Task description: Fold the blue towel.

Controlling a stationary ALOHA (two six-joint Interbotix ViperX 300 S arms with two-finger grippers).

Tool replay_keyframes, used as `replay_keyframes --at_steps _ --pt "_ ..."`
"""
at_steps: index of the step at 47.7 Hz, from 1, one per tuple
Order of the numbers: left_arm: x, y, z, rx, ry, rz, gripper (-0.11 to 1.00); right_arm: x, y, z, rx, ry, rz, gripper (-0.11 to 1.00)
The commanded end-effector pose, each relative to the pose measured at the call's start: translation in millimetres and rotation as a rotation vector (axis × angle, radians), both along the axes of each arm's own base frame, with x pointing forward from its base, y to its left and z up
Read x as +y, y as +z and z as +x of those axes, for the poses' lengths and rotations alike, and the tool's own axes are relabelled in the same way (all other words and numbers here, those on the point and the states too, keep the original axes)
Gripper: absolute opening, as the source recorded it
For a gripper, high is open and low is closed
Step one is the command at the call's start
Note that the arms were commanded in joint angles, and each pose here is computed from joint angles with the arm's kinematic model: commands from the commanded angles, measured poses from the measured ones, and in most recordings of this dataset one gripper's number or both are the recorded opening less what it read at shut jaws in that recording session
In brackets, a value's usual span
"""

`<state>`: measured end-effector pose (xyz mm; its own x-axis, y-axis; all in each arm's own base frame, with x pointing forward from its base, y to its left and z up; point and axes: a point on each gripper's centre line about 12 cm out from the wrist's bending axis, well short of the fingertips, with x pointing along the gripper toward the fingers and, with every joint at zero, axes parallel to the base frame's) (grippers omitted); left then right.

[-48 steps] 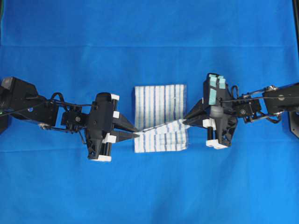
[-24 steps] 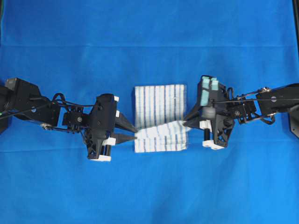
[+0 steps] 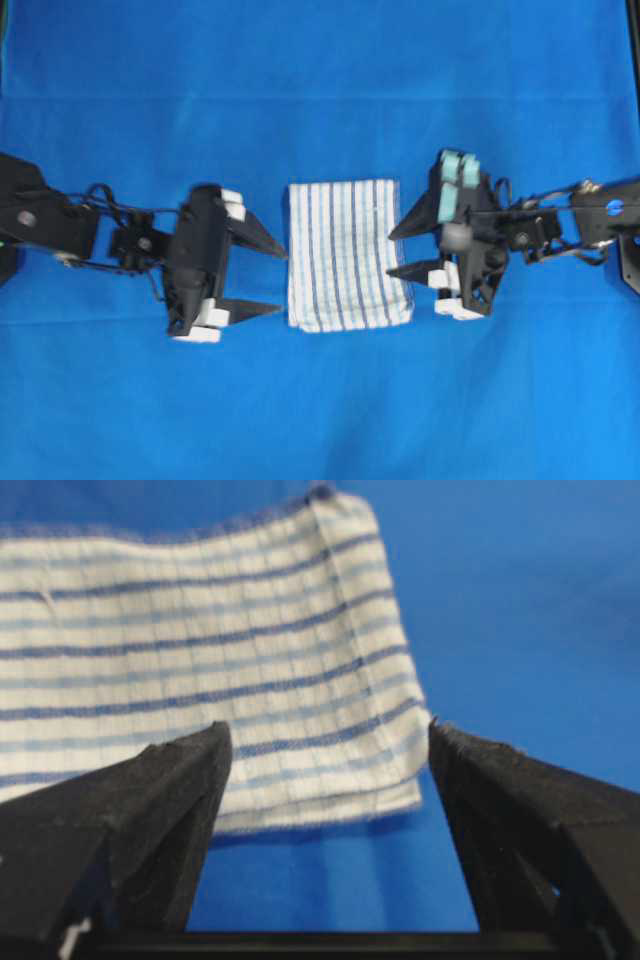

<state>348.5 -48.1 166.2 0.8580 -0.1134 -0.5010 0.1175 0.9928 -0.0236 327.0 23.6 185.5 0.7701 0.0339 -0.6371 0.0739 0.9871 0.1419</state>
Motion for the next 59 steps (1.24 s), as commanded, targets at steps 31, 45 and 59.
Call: replay_keyframes --at_steps 31,45,59 --pt "17.9 106.9 -128.8 -0.344 -0.005 -0.043 0.72 -14.4 102.8 -110.3 -0.364 -0.018 -0.036 0.59" --pt "29.1 92.6 -171.3 -0.387 0.023 -0.042 0.72 -18.4 79.0 -152.8 -0.418 -0.018 -0.041 0.59" --pt "37.7 63.7 -193.3 -0.387 0.062 -0.034 0.72 -19.4 42.0 -165.6 -0.401 -0.014 -0.032 0.59"
